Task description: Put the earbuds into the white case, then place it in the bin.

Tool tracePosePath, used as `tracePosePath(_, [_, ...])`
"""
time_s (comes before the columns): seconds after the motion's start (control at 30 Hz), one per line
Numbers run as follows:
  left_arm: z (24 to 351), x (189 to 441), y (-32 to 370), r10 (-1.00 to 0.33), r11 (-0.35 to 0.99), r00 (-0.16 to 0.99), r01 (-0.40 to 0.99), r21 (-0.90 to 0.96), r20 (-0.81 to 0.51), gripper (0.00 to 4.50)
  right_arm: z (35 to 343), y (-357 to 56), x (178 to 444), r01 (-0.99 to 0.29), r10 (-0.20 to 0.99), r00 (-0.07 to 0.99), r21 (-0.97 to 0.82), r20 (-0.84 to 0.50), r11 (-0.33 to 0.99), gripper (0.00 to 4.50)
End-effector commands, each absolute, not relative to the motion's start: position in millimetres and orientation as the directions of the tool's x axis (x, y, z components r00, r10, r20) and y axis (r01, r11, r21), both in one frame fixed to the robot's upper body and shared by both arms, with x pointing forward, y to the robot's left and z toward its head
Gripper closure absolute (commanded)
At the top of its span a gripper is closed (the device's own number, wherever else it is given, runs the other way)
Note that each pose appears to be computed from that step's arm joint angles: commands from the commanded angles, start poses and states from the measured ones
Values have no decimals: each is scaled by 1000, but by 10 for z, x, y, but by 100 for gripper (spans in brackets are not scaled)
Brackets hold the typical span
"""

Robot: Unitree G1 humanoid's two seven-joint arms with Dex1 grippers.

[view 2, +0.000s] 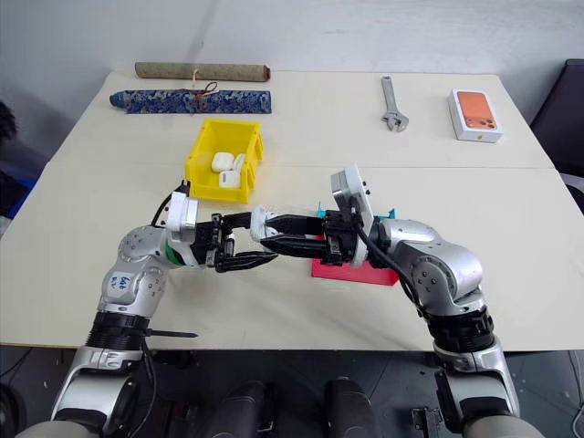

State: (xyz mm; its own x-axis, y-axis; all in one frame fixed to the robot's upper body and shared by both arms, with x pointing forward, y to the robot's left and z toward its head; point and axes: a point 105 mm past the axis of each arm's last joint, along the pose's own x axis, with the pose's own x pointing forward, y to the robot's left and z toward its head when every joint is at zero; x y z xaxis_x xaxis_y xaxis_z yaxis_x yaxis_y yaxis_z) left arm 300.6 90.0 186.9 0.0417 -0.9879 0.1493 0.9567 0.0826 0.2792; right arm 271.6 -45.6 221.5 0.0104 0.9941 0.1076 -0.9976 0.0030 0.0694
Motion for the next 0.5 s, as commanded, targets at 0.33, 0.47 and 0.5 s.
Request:
tracePosePath(0.33, [2086, 2971, 884, -978, 91, 11, 922, 375, 209, 175, 2360, -955, 2429, -984, 999, -49, 169, 9, -50, 44])
tracePosePath(0.47, [2062, 3015, 857, -990, 92, 39, 910, 405, 136, 175, 2543, -1087, 2651, -994, 995, 91, 56, 41, 89, 105])
tracePosePath(0.5, [2053, 3038, 839, -992, 96, 55, 908, 408, 111, 175, 2580, -1086, 2689, -994, 994, 110, -15, 18, 111, 139])
